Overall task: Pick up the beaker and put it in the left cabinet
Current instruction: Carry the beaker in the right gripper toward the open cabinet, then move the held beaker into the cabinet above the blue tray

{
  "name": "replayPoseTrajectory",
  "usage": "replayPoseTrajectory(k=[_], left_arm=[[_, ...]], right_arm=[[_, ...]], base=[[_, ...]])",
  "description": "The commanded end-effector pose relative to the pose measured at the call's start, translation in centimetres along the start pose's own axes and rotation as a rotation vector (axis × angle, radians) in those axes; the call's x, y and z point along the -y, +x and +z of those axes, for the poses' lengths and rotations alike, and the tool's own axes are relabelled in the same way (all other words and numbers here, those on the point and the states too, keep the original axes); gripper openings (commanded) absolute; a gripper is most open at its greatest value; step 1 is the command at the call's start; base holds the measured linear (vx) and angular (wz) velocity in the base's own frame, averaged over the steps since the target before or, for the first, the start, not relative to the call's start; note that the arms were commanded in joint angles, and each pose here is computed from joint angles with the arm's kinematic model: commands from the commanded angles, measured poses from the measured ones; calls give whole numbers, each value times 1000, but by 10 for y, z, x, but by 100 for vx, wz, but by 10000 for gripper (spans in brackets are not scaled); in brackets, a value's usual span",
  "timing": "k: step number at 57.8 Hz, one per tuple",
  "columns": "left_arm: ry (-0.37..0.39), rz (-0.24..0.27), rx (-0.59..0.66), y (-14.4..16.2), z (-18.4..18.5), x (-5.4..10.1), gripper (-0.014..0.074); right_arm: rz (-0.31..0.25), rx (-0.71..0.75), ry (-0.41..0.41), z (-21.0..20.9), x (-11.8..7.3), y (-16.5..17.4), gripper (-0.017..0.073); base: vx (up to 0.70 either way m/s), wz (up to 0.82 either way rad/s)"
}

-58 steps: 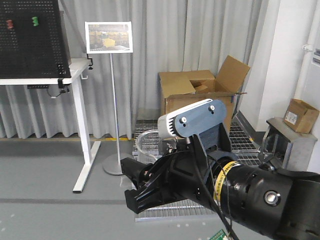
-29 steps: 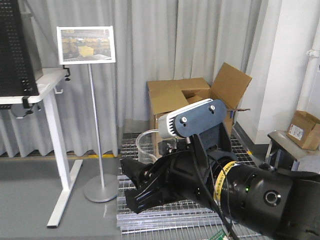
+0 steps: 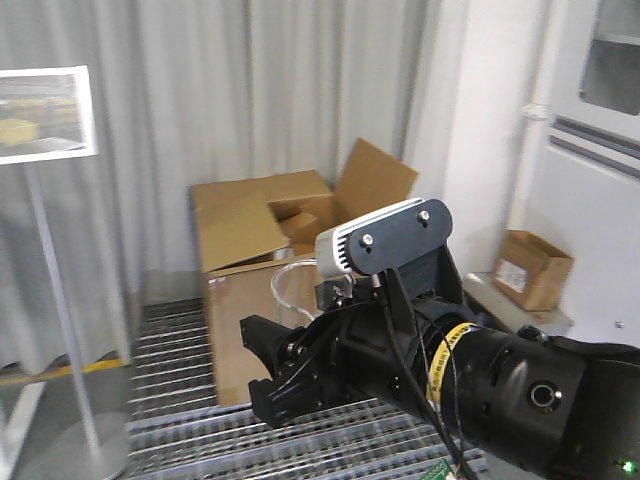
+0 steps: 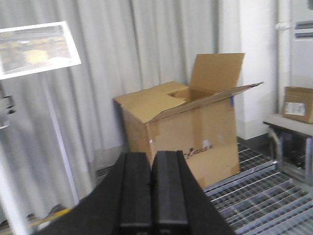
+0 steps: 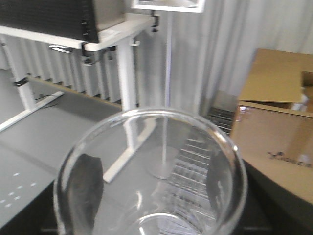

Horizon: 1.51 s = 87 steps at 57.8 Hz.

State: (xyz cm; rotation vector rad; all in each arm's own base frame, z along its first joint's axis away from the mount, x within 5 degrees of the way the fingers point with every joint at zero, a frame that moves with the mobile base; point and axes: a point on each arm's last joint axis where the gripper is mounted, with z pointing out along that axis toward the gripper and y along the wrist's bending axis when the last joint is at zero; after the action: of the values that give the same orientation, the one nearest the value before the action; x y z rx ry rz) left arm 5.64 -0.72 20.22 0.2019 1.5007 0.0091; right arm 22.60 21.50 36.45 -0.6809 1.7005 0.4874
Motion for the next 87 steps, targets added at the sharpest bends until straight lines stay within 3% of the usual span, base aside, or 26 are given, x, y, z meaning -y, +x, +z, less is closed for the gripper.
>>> replayPoseTrajectory(k=[1, 58, 87], left_arm=[[-8, -6, 86, -3, -1, 0, 1], [-8, -6, 86, -3, -1, 0, 1], [-8, -6, 86, -3, -1, 0, 1]], right_arm=[[-6, 123, -33, -12, -1, -25, 18], [-7, 119, -33, -11, -1, -24, 18], [-7, 119, -33, -11, -1, -24, 18]], base=[[34, -52], [27, -74], [28, -47]])
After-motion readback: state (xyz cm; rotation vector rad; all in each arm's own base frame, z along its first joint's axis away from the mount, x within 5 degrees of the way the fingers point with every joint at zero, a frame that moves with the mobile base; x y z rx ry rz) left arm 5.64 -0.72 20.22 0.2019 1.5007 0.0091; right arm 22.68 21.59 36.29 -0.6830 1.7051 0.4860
